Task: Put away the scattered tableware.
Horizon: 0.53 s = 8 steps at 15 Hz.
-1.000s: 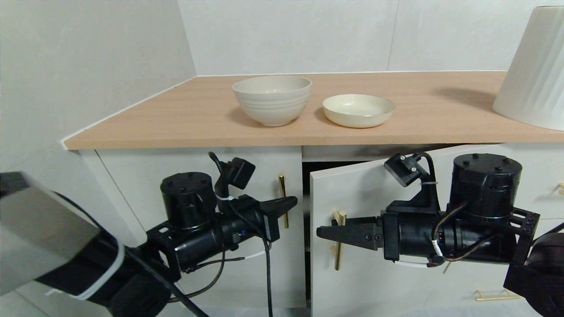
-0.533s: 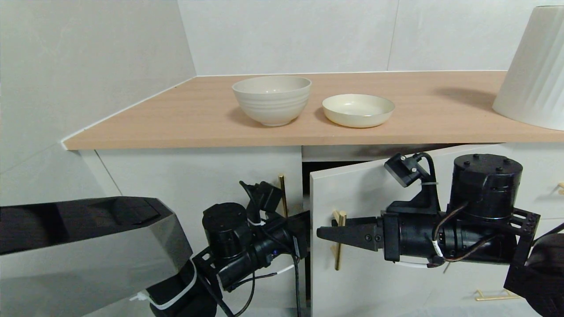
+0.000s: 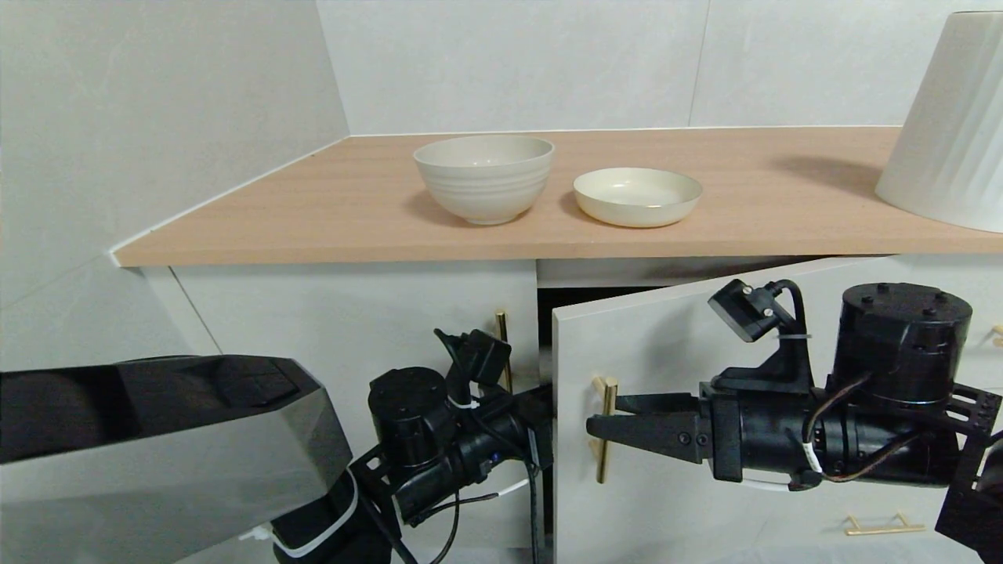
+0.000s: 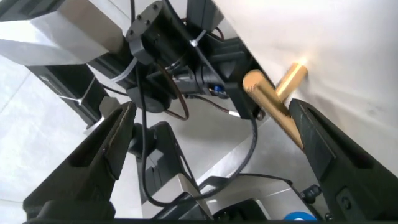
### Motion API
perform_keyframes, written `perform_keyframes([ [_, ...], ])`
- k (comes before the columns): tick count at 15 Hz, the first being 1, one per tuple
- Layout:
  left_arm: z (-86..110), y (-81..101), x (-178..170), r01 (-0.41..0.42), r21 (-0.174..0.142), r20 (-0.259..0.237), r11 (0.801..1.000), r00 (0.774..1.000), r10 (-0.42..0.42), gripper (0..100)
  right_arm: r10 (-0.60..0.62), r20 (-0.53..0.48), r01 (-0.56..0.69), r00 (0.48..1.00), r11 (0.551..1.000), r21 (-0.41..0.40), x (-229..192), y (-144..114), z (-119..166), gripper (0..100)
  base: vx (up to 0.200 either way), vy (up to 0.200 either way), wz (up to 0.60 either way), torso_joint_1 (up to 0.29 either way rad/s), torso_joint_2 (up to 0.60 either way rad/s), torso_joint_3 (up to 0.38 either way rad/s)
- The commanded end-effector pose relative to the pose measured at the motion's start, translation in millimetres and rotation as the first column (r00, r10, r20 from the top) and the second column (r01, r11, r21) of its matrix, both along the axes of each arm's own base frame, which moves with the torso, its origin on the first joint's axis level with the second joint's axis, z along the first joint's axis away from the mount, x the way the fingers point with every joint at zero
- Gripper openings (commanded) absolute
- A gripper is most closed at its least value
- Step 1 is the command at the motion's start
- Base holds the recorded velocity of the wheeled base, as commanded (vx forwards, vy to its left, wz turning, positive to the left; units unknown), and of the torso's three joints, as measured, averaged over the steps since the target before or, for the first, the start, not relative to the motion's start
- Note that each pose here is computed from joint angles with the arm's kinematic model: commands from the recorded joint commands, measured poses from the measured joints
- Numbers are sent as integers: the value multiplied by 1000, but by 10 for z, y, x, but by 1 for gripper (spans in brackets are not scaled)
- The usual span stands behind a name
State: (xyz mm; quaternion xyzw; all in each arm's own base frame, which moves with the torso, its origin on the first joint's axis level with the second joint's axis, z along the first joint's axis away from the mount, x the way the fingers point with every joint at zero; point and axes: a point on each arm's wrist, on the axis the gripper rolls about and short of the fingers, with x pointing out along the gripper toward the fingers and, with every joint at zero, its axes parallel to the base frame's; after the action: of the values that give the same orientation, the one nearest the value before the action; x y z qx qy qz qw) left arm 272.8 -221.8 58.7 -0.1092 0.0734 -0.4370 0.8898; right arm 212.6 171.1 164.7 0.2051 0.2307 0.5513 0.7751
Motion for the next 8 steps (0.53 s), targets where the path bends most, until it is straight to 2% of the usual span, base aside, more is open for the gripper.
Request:
perform_keyframes([
  [1,75,-6,-22,6,-14,17,1000,1000,-6,0,-2,10,2,1000,1000,0,-24,-25,14,100,0,0,0,0,0,0],
  [6,252,-31,-56,56,-43,58,998,997,-54,0,5,66,-2,998,999,-43,-291,-219,9,100,0,0,0,0,0,0],
  [8,324,-74,-59,82,-29,42,996,996,-80,0,-24,49,28,998,996,-80,-422,-330,-6,100,0,0,0,0,0,0],
])
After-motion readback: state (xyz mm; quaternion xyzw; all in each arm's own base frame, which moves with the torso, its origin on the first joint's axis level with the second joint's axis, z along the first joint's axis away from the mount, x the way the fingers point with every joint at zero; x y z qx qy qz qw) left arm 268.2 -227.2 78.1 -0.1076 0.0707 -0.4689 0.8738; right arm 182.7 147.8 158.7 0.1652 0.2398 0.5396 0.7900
